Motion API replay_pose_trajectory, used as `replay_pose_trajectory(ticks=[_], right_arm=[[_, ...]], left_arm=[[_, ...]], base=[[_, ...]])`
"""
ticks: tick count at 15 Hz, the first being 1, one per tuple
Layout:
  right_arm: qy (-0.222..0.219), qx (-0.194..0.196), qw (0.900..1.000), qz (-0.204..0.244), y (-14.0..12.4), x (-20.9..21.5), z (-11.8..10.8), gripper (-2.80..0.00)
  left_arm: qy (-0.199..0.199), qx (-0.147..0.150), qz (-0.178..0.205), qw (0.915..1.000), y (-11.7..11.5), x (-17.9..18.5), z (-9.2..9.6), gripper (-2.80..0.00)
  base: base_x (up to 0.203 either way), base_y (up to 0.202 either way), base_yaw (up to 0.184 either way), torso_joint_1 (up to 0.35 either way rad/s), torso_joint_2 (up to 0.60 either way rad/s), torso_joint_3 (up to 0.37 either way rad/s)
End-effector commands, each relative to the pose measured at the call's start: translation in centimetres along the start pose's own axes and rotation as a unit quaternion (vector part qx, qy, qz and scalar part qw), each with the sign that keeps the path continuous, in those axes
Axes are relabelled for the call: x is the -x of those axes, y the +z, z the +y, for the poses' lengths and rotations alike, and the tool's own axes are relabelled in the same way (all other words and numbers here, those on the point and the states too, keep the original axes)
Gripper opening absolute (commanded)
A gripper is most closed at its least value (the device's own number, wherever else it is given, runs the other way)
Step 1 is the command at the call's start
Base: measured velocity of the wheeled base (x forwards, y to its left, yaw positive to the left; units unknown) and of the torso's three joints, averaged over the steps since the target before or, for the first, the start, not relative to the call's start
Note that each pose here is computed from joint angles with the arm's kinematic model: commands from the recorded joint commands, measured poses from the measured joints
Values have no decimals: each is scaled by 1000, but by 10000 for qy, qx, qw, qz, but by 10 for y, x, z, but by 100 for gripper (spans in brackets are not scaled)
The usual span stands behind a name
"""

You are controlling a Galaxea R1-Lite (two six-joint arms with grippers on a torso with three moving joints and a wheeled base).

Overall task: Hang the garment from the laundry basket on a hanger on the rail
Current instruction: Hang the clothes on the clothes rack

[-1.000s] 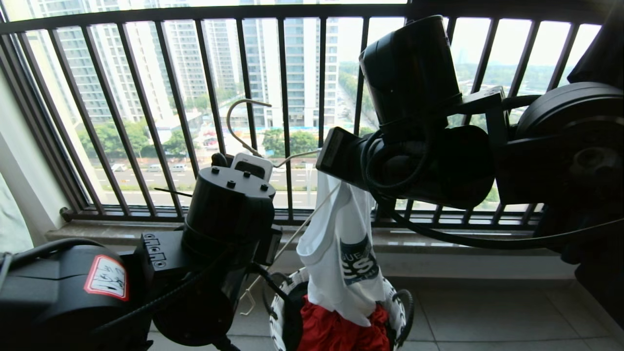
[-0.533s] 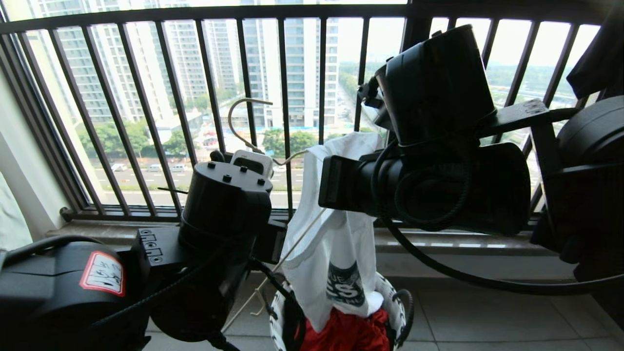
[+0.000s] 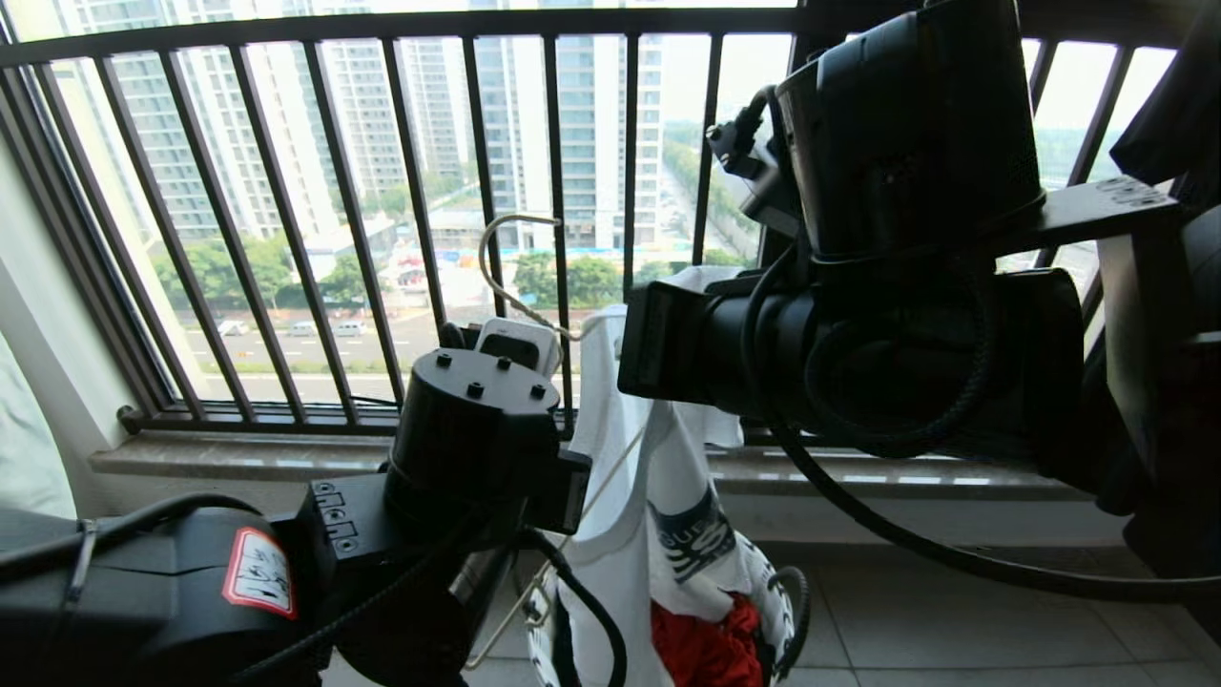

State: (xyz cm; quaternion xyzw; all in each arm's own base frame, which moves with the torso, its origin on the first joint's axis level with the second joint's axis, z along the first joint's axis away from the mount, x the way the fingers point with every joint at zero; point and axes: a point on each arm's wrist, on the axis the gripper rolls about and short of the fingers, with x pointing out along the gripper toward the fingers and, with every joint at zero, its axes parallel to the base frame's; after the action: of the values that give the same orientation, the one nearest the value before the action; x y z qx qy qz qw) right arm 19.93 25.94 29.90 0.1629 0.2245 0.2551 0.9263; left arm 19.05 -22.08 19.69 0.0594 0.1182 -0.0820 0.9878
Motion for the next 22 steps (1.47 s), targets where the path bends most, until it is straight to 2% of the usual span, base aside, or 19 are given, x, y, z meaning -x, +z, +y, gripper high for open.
replay_pose_trajectory(ticks=[1, 6, 14, 22], right_arm=[[109, 133, 9998, 43, -7, -2, 8, -280], [261, 891, 9955, -185, -4, -7, 15, -280], [601, 1334, 9888, -305, -6, 15, 34, -280], [543, 1624, 9845, -382, -9, 21, 41, -280]], left_arm=[[-310, 131, -218, 9992, -2, 4, -7, -280], [-439, 353, -490, 9972, 6, 9, -3, -280], [-310, 418, -684, 9963, 10, 2, 1, -280], [-312, 429, -708, 9961, 11, 2, 1, -280]], base=[[0, 0, 0, 0, 0, 0], [0, 0, 0, 0, 0, 0], [0, 0, 0, 0, 0, 0], [0, 0, 0, 0, 0, 0]])
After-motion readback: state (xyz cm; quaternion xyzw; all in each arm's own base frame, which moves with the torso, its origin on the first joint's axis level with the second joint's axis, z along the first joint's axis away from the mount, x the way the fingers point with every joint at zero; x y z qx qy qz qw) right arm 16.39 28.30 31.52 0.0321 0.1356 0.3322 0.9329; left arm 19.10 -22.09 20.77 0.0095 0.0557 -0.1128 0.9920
